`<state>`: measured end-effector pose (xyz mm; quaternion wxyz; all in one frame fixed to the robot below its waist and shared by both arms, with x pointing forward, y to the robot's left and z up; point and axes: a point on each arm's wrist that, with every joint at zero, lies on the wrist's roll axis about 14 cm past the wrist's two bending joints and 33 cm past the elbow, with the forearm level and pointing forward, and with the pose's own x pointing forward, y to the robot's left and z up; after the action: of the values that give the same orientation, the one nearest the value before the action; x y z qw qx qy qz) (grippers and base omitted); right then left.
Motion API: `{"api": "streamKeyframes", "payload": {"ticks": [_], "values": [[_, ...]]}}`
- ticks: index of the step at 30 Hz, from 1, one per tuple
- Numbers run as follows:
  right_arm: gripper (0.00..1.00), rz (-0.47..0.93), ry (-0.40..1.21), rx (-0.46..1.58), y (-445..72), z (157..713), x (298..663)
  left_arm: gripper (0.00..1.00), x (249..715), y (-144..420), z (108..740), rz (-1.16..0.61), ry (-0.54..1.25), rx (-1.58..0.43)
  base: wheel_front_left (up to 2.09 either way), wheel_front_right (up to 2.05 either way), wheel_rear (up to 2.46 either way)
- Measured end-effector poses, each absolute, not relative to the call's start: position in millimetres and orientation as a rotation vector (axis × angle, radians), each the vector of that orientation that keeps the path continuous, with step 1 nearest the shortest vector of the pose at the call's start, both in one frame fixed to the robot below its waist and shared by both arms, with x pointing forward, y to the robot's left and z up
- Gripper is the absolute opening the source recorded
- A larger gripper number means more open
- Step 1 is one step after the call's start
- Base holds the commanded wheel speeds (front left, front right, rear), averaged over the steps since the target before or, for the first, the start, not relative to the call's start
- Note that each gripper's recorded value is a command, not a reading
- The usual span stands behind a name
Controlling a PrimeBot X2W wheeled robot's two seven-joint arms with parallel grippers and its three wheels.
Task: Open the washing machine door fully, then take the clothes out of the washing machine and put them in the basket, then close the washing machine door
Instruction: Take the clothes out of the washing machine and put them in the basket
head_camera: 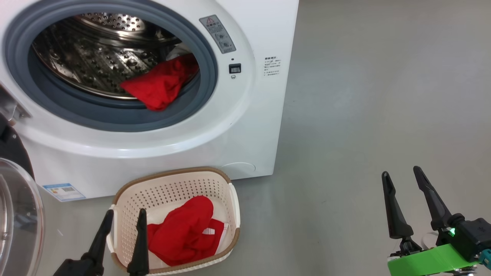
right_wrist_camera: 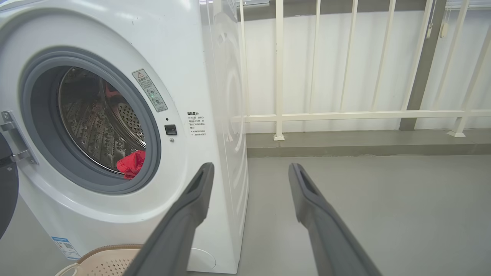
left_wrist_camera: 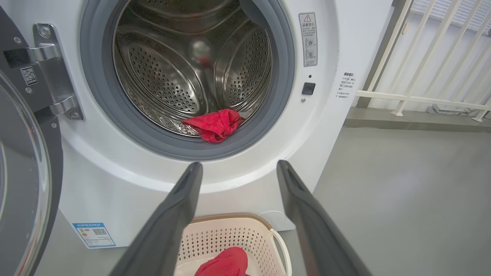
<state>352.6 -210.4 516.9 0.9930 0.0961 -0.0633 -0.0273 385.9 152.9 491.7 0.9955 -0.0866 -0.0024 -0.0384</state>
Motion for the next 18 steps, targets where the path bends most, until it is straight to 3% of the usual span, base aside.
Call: {"api": "streamKeyframes", "payload": {"ticks": [18], "values": [[1.00, -0.039, -0.049, 0.192, -203.2, 491.6, 369.5, 1.00, 413.4, 155.8, 478.0, -0.049, 0.007, -0.202, 0.00, 0.00, 0.00]]}}
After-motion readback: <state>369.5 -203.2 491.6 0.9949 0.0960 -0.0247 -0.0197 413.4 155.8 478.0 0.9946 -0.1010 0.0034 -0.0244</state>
